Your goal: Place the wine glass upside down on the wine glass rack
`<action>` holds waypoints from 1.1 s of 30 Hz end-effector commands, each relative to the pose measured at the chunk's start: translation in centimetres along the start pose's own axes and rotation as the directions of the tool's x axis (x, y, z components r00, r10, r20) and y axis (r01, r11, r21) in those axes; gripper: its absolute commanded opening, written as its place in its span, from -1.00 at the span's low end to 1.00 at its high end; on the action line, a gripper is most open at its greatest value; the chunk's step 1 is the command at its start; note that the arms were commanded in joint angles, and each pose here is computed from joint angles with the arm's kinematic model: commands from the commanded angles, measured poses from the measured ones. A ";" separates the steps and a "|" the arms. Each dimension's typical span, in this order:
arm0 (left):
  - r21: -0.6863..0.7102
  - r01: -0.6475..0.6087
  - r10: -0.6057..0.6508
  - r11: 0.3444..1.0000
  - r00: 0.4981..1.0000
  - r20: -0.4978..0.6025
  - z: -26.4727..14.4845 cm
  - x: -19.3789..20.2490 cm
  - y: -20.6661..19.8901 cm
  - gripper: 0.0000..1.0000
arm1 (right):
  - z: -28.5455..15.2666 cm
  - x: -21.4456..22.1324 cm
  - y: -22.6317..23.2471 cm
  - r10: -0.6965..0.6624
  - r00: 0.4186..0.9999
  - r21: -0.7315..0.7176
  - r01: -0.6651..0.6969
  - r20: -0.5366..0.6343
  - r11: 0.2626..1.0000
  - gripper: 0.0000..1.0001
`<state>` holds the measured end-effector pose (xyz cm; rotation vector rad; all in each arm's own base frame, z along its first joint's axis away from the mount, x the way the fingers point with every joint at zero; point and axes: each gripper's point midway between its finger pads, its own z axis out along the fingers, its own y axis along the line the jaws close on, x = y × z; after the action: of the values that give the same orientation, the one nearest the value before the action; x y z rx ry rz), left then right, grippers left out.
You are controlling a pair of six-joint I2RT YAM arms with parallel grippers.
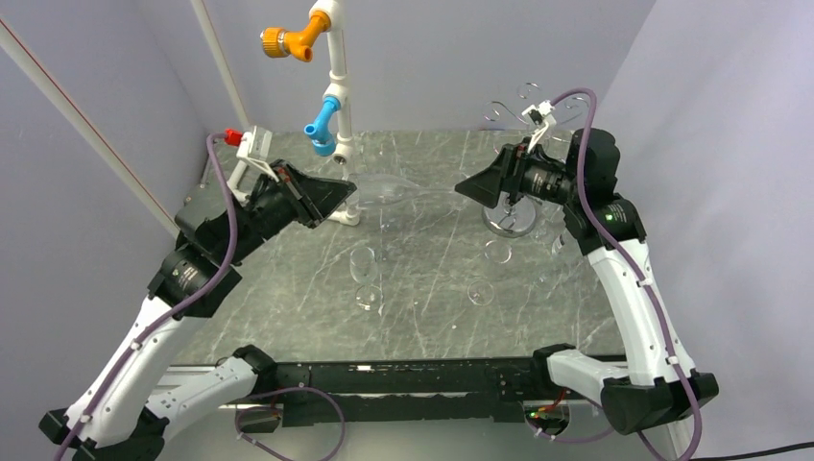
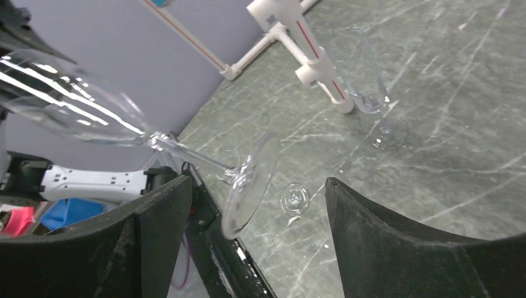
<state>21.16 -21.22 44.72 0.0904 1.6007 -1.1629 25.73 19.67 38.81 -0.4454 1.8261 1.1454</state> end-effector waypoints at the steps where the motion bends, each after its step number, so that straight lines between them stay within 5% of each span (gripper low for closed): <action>1: 0.072 -0.021 0.012 0.997 0.993 0.117 0.4 -2.8 -2.5 -1.00 | -0.1 -1.3 -0.5 0.011 0.999 0.069 -0.013 0.040 0.998 0.42; 4: 0.066 -0.017 0.009 0.998 0.993 0.116 0.8 -2.6 -2.3 -1.00 | 0.1 -1.3 0.0 0.030 0.999 0.033 -0.031 0.038 0.999 -0.14; 10: 0.044 -0.014 0.008 0.999 0.992 0.128 0.9 -2.6 -1.8 -1.00 | 0.2 -2.1 0.9 0.011 0.999 -0.014 -0.011 0.049 1.000 -0.90; 13: 0.043 0.002 -0.007 0.999 0.991 0.133 0.9 -2.5 -1.7 -0.96 | -0.1 -2.9 1.2 -0.029 0.997 -0.008 0.029 0.071 1.000 -1.00; 21: 0.005 0.028 -0.028 1.000 0.993 0.115 -0.7 -1.7 -1.0 0.67 | -2.2 -6.1 0.7 -0.341 0.934 0.122 0.327 0.111 0.937 -1.00; 24: -0.121 0.023 -0.009 0.992 0.993 0.117 -2.9 -1.3 1.2 0.99 | -3.7 -7.1 -0.3 -0.523 0.849 0.213 0.500 0.068 0.839 -1.00; 28: -0.291 0.015 0.035 0.957 0.986 0.165 -6.7 -1.5 4.3 0.99 | -5.8 -8.8 -2.0 -0.780 0.624 0.334 0.746 -0.048 0.576 -1.00; 33: -0.404 0.002 0.059 0.915 0.989 0.138 -8.8 -0.5 6.6 0.99 | -6.6 -10.3 -4.3 -0.904 0.371 0.351 0.893 -0.213 0.283 -1.00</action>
<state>18.42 -13.52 43.29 -0.1761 1.5738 -0.9421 29.12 12.86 44.48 -0.8537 1.4662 0.2834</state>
